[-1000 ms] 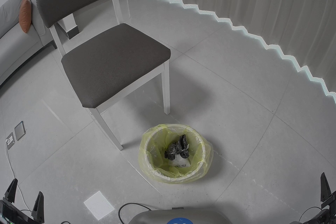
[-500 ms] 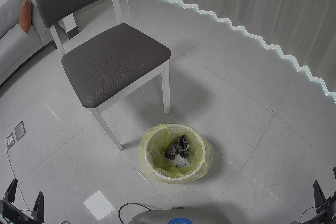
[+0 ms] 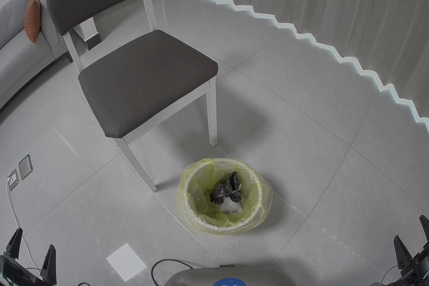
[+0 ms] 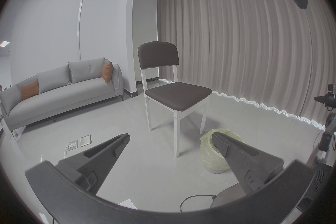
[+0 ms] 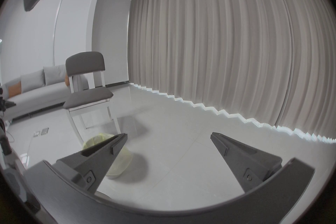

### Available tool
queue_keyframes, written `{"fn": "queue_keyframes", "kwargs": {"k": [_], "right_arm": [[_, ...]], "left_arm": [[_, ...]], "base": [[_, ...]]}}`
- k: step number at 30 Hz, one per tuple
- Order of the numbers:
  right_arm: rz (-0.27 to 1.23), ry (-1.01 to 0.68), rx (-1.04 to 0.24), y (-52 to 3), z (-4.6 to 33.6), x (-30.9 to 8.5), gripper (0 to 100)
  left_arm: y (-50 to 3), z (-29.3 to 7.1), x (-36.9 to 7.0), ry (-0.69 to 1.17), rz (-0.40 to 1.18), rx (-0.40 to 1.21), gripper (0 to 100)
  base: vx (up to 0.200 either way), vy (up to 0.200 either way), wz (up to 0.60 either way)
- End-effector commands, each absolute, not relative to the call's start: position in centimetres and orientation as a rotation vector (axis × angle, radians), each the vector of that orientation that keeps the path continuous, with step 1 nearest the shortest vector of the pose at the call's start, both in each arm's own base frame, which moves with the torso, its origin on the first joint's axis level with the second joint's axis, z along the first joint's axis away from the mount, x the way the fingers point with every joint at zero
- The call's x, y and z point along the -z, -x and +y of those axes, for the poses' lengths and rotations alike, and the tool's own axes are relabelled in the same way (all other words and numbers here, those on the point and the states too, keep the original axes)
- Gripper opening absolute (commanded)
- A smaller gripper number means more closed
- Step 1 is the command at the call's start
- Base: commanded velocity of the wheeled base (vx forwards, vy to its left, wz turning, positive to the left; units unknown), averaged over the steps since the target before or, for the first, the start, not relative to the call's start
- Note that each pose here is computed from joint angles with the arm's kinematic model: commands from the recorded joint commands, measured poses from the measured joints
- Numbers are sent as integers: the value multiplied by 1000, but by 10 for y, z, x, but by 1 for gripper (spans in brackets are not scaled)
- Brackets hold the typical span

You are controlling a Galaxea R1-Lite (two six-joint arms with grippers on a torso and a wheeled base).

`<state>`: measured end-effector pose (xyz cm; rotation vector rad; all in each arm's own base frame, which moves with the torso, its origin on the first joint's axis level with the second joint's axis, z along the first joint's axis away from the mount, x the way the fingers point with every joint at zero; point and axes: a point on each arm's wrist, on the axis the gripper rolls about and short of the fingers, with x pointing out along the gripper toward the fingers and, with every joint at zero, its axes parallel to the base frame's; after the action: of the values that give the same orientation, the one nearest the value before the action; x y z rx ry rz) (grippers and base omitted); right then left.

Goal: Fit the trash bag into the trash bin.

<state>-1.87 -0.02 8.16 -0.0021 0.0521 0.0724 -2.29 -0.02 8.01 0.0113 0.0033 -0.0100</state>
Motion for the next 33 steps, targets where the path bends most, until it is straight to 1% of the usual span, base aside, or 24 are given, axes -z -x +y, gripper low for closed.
{"fn": "queue_keyframes", "kwargs": {"k": [1,4,6,18,19,22,25,33], "right_arm": [[72,-6,-57,17,0,-77,100],[17,-2,-34,22,0,-76,100],[11,-9,-31,22,0,-76,100],[11,-17,-20,22,0,-76,100],[11,-24,14,22,0,-76,100],[7,-26,28,22,-1,-76,100],[11,-8,20,22,-1,-76,100],[7,-41,32,22,-1,-76,100]], "left_arm": [[23,0,-75,-12,5,11,100],[23,0,-75,-12,5,11,100],[23,0,-75,-12,6,11,100],[23,0,-75,-12,5,11,100],[23,0,-75,-12,5,11,100],[23,0,-75,-12,6,11,100],[23,0,-75,-12,5,11,100],[23,0,-75,-12,6,12,100]], "base": [[0,0,0],[0,0,0],[0,0,0],[0,0,0],[0,0,0],[0,0,0],[0,0,0],[0,0,0]]}}
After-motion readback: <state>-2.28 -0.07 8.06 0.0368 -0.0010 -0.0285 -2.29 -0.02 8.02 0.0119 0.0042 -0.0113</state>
